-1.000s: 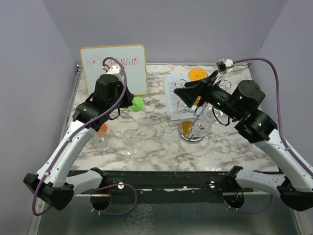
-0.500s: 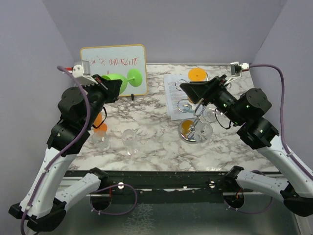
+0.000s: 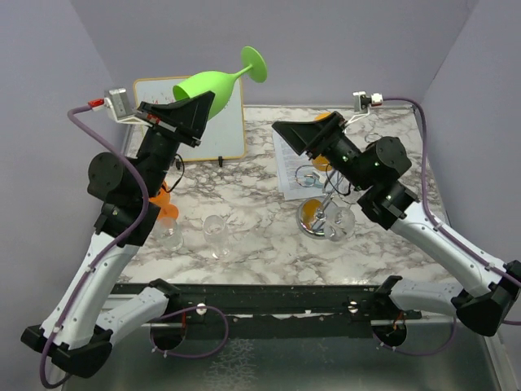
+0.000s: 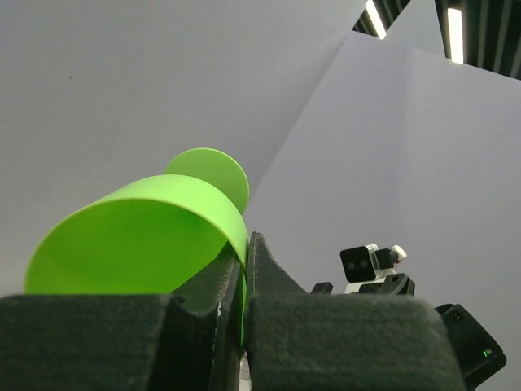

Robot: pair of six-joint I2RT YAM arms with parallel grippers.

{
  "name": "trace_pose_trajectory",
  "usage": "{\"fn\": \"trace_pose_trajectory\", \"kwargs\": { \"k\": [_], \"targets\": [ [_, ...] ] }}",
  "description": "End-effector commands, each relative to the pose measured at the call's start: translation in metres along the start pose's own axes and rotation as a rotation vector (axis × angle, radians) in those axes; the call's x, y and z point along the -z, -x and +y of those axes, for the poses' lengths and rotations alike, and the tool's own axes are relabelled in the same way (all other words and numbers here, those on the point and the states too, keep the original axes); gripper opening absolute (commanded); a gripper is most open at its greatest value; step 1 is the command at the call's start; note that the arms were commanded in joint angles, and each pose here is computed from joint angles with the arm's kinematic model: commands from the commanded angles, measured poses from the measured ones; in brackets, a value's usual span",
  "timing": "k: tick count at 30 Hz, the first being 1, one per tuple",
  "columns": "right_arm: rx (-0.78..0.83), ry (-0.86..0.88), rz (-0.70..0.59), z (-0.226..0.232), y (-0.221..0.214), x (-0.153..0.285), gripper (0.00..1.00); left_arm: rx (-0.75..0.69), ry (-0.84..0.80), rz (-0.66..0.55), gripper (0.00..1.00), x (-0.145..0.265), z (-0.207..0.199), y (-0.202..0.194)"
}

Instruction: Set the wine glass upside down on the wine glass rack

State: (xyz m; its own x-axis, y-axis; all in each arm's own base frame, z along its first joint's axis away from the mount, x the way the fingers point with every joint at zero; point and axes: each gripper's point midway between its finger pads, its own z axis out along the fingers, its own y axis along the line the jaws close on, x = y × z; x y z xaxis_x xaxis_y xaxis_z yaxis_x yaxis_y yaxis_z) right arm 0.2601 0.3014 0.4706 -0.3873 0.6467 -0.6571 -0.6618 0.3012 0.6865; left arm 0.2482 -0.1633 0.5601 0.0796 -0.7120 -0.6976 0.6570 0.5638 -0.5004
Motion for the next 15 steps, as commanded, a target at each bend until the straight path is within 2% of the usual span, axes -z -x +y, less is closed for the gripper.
{"fn": "trace_pose_trajectory", "kwargs": {
  "k": [1, 5, 10, 15],
  "targets": [
    [-0.082, 0.23, -0.142, 0.052, 0.034, -0.006, 0.73, 0.048, -0.148, -0.02, 0.0, -0.014, -0.023, -0.002],
    [-0.154, 0.246, -0.24, 0.053, 0.052, -0.015, 0.71, 0.088, -0.23, 0.023, 0.0, -0.023, -0.032, -0.016],
    [-0.302, 0.11, -0.364, 0.026, 0.074, -0.031, 0.64, 0.121, -0.267, 0.019, 0.0, -0.025, -0.035, -0.022],
    [-0.338, 0.128, -0.373, 0.03, 0.08, -0.049, 0.6, 0.155, -0.297, 0.034, 0.0, -0.025, -0.037, -0.028]
  ]
}}
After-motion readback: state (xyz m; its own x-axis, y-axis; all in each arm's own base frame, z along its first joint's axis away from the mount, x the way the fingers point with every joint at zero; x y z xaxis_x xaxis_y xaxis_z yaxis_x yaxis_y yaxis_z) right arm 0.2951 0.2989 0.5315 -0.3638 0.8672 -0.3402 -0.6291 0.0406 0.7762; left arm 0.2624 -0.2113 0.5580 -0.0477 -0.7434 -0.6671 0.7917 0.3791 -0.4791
